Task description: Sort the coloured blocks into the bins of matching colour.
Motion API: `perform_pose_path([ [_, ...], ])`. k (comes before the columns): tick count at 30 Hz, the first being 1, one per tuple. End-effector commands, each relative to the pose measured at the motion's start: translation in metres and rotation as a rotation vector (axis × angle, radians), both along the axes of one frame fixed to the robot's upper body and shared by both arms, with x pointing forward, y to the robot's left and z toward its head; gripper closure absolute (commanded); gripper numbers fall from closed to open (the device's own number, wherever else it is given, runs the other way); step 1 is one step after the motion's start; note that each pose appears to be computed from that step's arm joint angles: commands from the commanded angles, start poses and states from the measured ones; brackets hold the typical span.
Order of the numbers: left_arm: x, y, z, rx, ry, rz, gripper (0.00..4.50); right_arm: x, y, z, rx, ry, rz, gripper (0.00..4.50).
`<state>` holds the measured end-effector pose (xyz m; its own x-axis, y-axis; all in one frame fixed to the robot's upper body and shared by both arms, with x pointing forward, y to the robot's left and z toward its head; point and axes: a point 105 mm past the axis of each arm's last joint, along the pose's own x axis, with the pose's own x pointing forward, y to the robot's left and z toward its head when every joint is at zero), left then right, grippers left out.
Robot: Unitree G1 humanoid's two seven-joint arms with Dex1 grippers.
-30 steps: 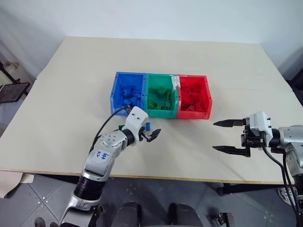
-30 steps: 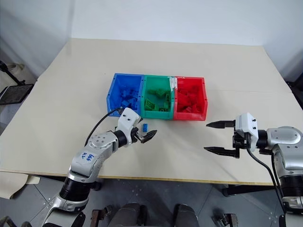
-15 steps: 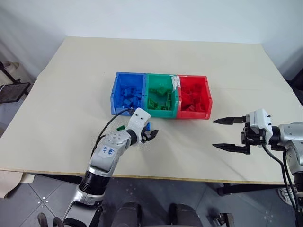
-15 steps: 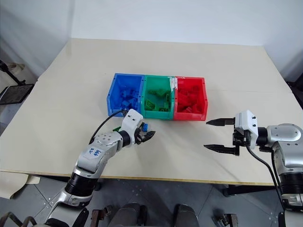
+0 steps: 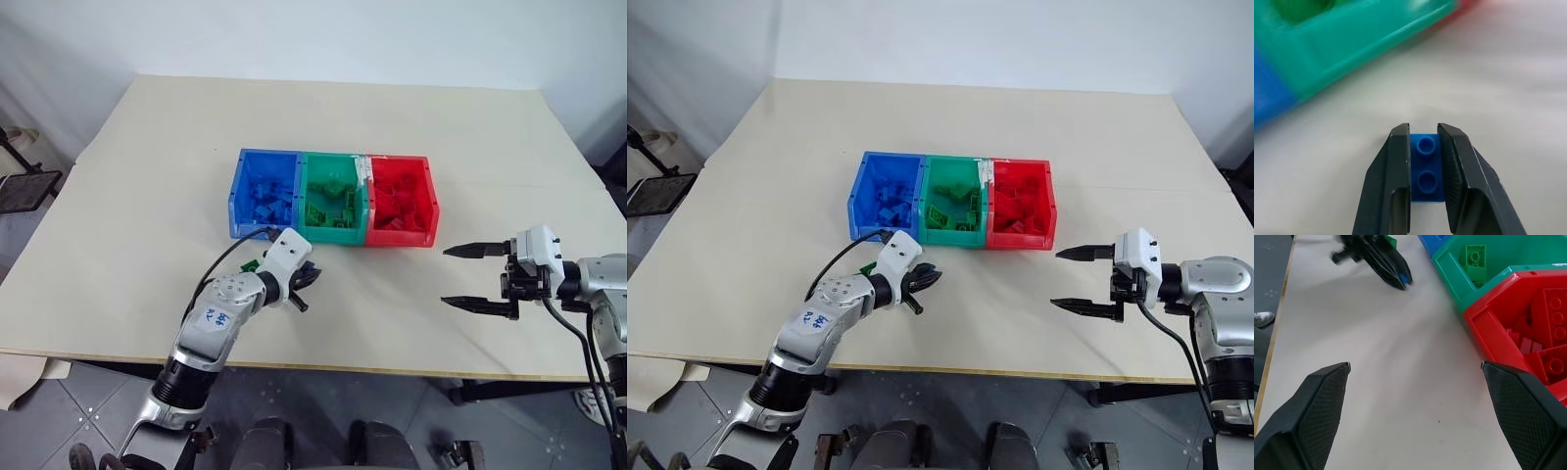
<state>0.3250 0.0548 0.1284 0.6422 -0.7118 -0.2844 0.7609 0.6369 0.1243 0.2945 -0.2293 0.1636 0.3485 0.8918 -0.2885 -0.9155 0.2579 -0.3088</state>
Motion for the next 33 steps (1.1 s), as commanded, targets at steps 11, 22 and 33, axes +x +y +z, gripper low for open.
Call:
perform_pose_path([
  [11, 0.042, 0.055, 0.105, -0.175, -0.307, 0.197, 4.02, 0.000, -0.002, 0.011, 0.010, -0.056, -0.004, 0.00],
  [22, 0.070, 0.090, 0.094, -0.079, -0.276, 0.358, 2.44, -0.001, -0.003, 0.009, 0.018, -0.062, -0.024, 0.00],
  [33, 0.065, 0.088, 0.097, -0.065, -0.300, 0.313, 0.02, 0.004, 0.000, 0.010, 0.022, -0.067, -0.022, 0.00],
])
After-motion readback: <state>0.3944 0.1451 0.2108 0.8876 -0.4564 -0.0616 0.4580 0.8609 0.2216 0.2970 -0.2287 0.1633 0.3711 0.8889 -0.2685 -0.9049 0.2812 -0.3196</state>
